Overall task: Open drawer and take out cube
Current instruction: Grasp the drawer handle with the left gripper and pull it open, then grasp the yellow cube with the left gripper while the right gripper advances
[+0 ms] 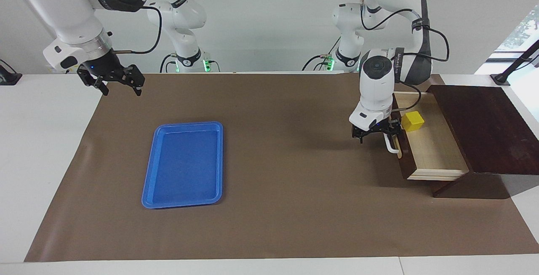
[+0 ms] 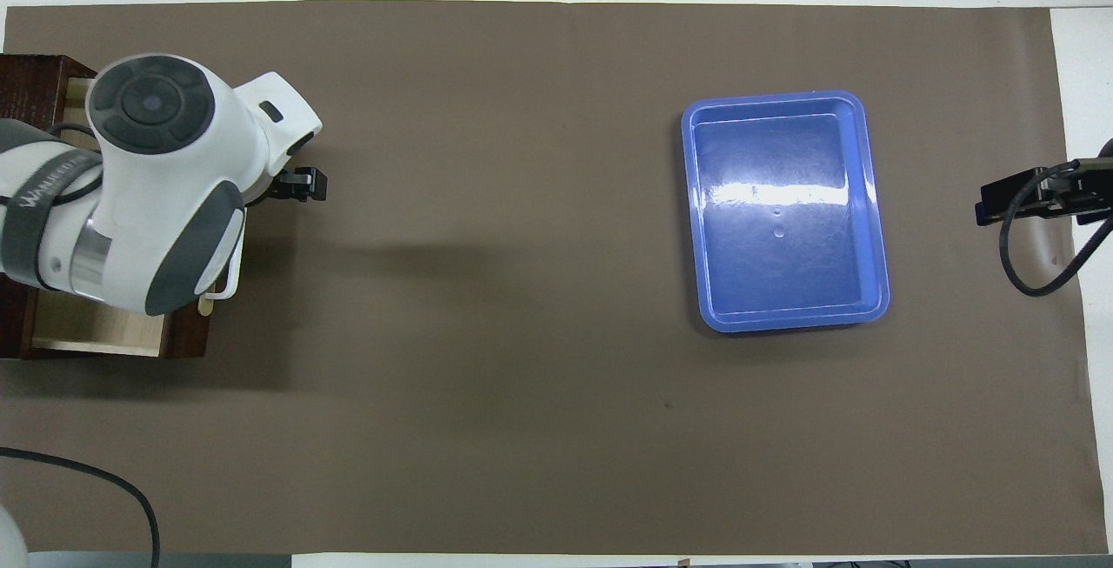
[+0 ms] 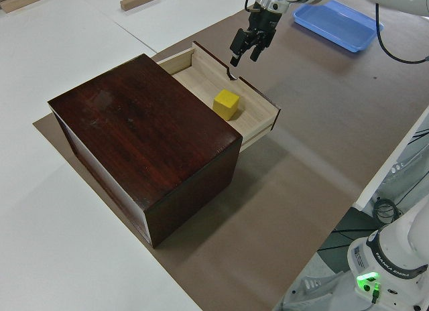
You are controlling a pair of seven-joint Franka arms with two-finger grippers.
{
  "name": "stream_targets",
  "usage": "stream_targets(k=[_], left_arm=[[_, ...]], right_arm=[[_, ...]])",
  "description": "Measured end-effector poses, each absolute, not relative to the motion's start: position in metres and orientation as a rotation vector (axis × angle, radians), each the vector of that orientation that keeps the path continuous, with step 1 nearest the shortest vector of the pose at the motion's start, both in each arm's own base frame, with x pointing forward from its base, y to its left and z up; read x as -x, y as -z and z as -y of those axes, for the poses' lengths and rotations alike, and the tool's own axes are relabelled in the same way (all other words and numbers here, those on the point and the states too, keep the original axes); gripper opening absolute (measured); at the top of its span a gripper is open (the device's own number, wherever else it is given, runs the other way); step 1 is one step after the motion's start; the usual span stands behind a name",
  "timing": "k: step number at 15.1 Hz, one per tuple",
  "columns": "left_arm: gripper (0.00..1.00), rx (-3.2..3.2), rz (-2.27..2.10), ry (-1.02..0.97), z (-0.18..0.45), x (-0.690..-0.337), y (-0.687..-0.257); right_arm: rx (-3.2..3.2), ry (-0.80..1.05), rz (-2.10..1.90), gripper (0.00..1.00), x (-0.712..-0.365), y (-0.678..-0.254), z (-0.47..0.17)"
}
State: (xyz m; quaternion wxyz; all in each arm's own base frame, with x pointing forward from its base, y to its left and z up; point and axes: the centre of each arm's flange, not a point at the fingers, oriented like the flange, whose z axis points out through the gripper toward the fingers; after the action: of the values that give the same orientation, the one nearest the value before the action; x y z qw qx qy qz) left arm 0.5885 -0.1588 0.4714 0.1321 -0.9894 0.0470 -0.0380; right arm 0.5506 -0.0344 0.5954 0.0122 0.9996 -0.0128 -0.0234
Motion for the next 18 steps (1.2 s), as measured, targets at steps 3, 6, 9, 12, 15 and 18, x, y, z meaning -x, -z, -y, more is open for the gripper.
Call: stream_targets(k=[3, 6, 9, 12, 15, 18], left_arm=[[1.0, 2.922, 0.082, 0.048, 0.118, -0.599, -0.516], [1.0, 2.938, 0.569, 0.013, 0.038, -0.603, -0.536], [1.0, 2.811, 1.197, -0.012, -0.002, -0.598, -0.541], [1.0, 2.578, 1.647, -0.042, 0.0, -0.59, -0.529], [1.0, 2.365, 1.948, -0.01, -0.005, -0.578, -0.506], [1.0, 2.208, 2.152, 0.033, -0.043, -0.561, -0.484]], right_arm=[[-3.116, 0.073, 0.039, 1.0, -0.551, -0.595, 0.034], [-3.116, 0.074, 0.039, 1.0, -0.551, -0.595, 0.034], [-3.116, 0.074, 0.04, 1.0, -0.551, -0.595, 0.034], [-3.116, 0.077, 0.049, 1.0, -0.55, -0.594, 0.034], [-3.113, 0.081, 0.096, 1.0, -0.55, -0.592, 0.03], [-3.111, 0.097, 0.129, 1.0, -0.548, -0.588, 0.029]])
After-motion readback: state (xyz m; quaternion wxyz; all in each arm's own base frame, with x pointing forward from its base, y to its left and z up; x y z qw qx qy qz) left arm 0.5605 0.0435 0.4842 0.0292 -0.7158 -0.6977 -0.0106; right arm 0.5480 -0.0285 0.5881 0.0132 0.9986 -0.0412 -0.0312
